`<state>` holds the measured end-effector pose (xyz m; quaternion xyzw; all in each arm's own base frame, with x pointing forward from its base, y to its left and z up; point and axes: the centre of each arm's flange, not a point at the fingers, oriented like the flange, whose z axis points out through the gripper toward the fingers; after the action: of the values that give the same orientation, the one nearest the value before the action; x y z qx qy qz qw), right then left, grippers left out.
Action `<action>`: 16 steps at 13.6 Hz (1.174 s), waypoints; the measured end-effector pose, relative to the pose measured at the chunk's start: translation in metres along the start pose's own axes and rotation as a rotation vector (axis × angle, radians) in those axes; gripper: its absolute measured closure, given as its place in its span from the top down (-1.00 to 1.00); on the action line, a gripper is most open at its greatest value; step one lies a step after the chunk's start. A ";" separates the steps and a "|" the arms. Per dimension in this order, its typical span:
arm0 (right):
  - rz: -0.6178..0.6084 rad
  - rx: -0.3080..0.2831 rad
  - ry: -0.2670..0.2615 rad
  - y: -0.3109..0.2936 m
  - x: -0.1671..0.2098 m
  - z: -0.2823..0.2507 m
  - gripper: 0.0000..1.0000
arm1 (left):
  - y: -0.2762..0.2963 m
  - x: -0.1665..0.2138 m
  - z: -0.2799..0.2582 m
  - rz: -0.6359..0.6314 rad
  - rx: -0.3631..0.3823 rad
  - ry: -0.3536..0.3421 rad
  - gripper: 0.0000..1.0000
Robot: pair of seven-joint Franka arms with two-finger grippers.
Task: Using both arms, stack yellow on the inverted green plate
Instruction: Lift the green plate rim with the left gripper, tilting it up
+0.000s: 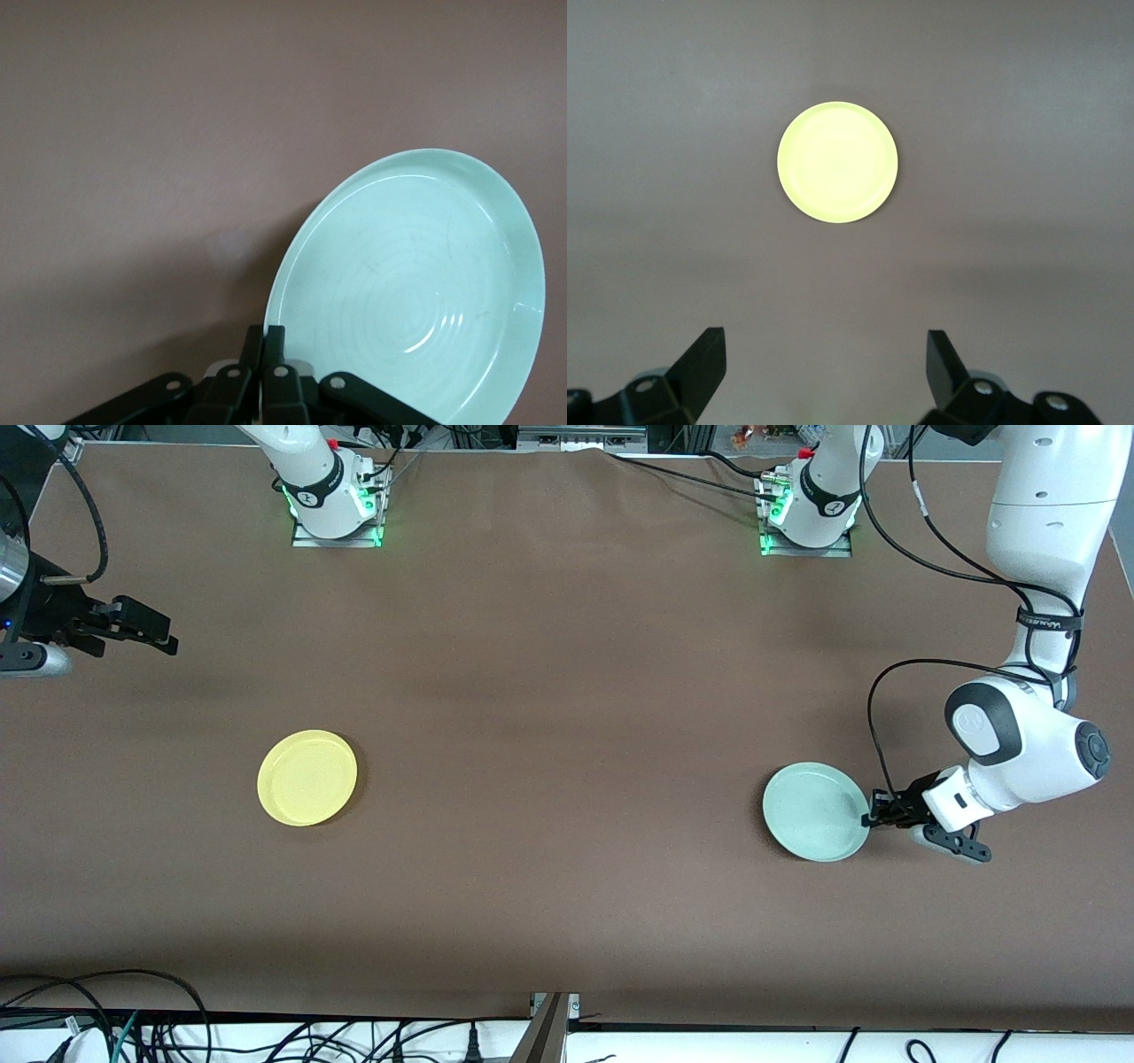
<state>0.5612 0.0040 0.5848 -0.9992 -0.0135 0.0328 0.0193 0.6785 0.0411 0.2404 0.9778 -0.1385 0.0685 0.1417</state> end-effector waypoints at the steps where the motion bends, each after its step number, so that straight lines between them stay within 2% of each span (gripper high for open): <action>1: -0.002 0.000 -0.010 -0.001 -0.002 0.000 1.00 | 0.018 0.014 -0.009 0.030 0.032 -0.001 -0.96; 5: -0.002 0.001 -0.019 -0.001 -0.005 -0.002 1.00 | 0.101 0.064 -0.031 0.118 0.171 0.001 -0.96; 8: -0.002 0.001 -0.020 -0.001 -0.005 -0.002 1.00 | 0.175 0.085 -0.027 0.210 0.285 -0.009 -0.96; 12: -0.002 0.001 -0.020 -0.001 -0.005 -0.002 1.00 | 0.269 0.099 -0.011 0.320 0.492 0.013 -0.96; 16: -0.002 0.001 -0.020 -0.001 -0.005 -0.002 1.00 | 0.353 0.101 0.023 0.457 0.726 0.100 -0.96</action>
<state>0.5564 0.0049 0.5869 -0.9988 -0.0146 0.0427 0.0198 0.6743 -0.3161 0.3272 0.9037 -0.3115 0.1897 -0.2240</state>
